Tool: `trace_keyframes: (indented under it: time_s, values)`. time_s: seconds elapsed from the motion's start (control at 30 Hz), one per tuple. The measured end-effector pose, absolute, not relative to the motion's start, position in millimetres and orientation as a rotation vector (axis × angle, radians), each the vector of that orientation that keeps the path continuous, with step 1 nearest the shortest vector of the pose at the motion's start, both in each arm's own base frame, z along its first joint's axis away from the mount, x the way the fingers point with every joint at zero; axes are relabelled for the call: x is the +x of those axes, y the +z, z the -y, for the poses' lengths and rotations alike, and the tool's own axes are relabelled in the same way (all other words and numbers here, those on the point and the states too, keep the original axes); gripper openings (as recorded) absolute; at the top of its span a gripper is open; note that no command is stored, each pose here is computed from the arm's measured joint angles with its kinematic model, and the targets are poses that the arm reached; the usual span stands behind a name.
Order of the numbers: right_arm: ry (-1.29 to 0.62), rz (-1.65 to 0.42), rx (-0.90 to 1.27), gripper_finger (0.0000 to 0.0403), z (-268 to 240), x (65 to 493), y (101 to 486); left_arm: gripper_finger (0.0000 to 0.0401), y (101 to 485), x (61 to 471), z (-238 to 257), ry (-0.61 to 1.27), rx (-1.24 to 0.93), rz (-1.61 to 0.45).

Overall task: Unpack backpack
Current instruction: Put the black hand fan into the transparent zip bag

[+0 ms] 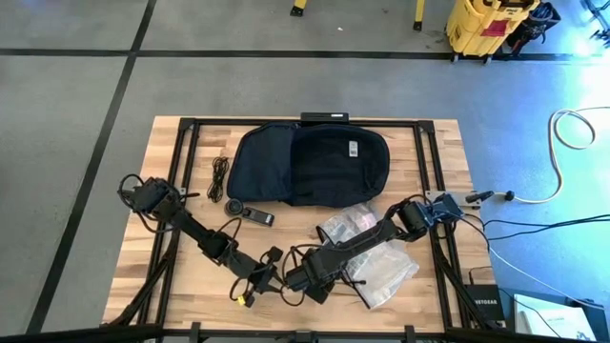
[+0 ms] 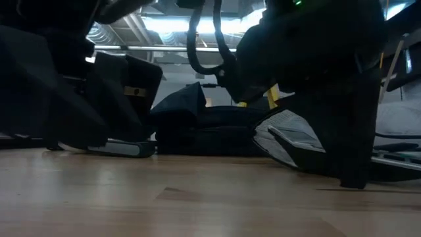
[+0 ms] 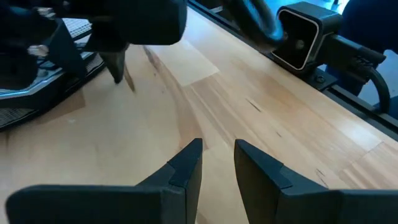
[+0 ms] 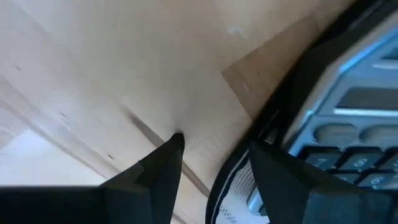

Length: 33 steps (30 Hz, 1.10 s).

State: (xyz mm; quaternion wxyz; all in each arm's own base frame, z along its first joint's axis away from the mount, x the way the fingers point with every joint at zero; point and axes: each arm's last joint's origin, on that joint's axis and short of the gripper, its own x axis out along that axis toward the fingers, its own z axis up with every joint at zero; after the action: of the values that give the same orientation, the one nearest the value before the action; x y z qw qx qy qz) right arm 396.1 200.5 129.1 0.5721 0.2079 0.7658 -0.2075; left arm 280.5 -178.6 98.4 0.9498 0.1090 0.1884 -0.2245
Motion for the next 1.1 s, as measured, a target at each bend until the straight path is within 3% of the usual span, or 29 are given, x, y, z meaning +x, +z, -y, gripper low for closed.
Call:
trace_keyframes:
  time_s: [0.17,0.33,0.7,0.93,1.1]
  values:
    - [-0.420,-1.779,0.483,0.0170,-202.2,399.4,126.7,0.0079,97.9,282.3,175.4,-0.461,0.217,-0.391]
    - [-0.360,-1.757,0.487,0.0140,-205.3,403.3,128.0,0.0079,97.7,282.2,175.4,-0.461,0.217,-0.392]
    - [-0.299,-1.533,0.480,0.0094,-214.6,427.8,164.7,0.0079,97.9,282.5,175.3,-0.463,0.230,-0.386]
    - [-0.287,-1.584,0.423,0.0094,-228.9,415.0,173.4,0.0079,100.4,288.9,167.3,-0.502,0.309,-0.339]
    - [-0.145,-1.712,0.387,0.0094,-231.9,407.0,169.5,0.0079,100.3,291.3,163.1,-0.518,0.314,-0.338]
